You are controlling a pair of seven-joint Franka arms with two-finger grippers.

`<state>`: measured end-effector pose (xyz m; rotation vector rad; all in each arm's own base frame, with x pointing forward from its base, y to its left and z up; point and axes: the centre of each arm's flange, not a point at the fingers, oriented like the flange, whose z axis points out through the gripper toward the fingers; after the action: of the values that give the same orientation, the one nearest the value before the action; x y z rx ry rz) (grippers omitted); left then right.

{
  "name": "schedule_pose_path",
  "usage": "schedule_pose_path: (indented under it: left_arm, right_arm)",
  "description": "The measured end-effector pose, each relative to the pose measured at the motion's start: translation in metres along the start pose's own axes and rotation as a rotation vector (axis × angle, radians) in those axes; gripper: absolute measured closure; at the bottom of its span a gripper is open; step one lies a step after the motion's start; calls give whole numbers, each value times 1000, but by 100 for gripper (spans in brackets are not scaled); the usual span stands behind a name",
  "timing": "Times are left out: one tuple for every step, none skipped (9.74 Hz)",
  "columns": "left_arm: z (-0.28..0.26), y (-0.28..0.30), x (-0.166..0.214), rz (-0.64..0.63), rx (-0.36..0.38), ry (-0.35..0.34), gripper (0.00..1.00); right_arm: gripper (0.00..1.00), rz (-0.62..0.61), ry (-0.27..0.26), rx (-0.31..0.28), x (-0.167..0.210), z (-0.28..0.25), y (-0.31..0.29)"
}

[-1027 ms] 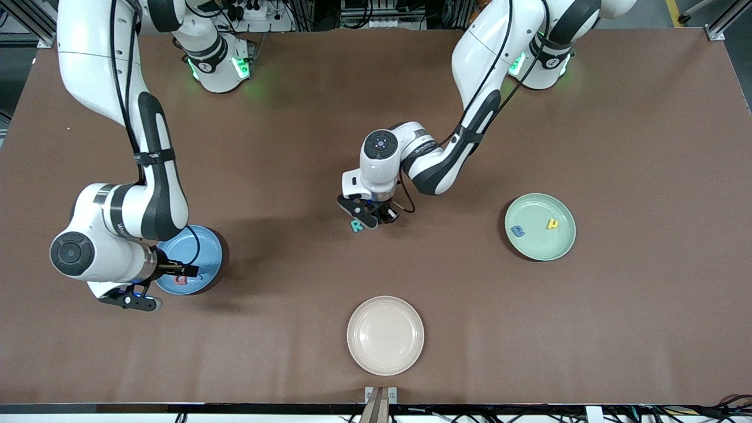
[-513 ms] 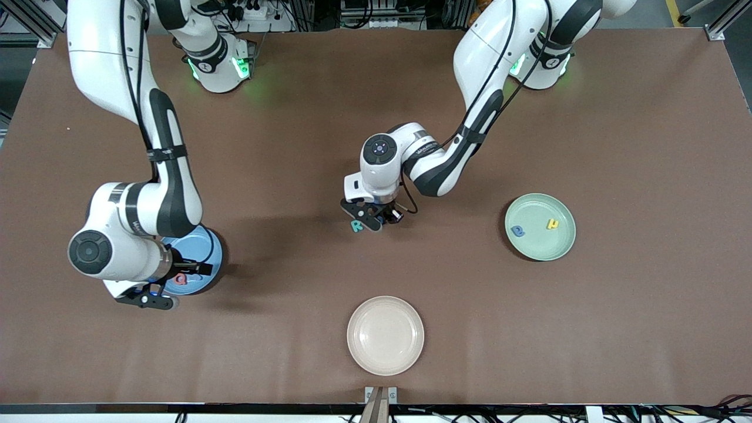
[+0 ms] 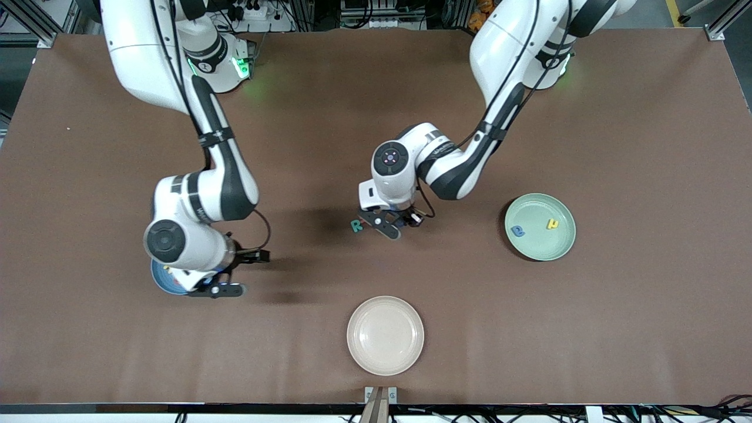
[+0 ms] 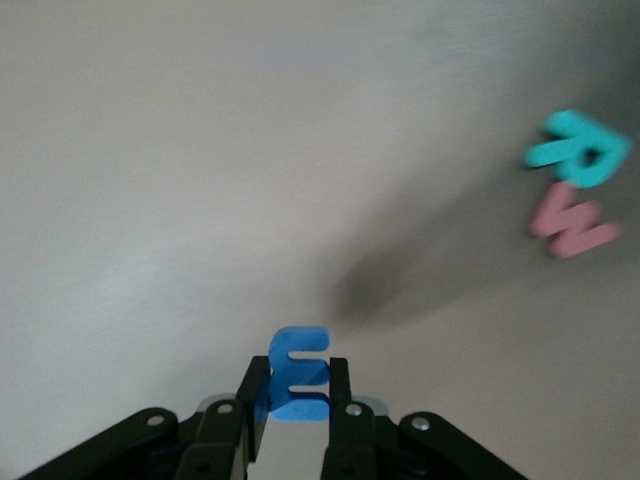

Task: Sort uppercase to blue plate, lowercase to green plate
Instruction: 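Carry the E toward the green plate while the right gripper reaches the R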

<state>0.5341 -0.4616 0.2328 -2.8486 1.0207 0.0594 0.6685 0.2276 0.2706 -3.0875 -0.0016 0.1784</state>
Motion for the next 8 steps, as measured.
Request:
schedule_pose_path:
  left_arm:
    - [-9,-37,-6,9,4,-18,73]
    - [-14,-74,-16,24,3,-31,73]
    - [-16,-110,-31,47,1,-47,73]
    - [-15,-147,-48,64,-4,-64,73]
    - [-10,-184,-68,67,-12,-84,73]
    - [3,-219,-88,67,-14,-85,73]
    - [23,-252,-110,69,-17,-56,73]
    - [45,-274,-133,69,-26,-33,73]
  right_arm:
    - [0,14,7,6,-9,10,-33]
    - [0,31,23,5,-20,24,-68]
    - [0,49,43,-1,-33,44,-105]
    - [0,66,62,-5,-46,66,-134]
    - [0,90,73,-8,-57,83,-155]
    - [0,127,74,-11,-65,91,-169]
    - [0,172,74,-10,-72,93,-179]
    - [0,223,76,-6,-77,93,-187]
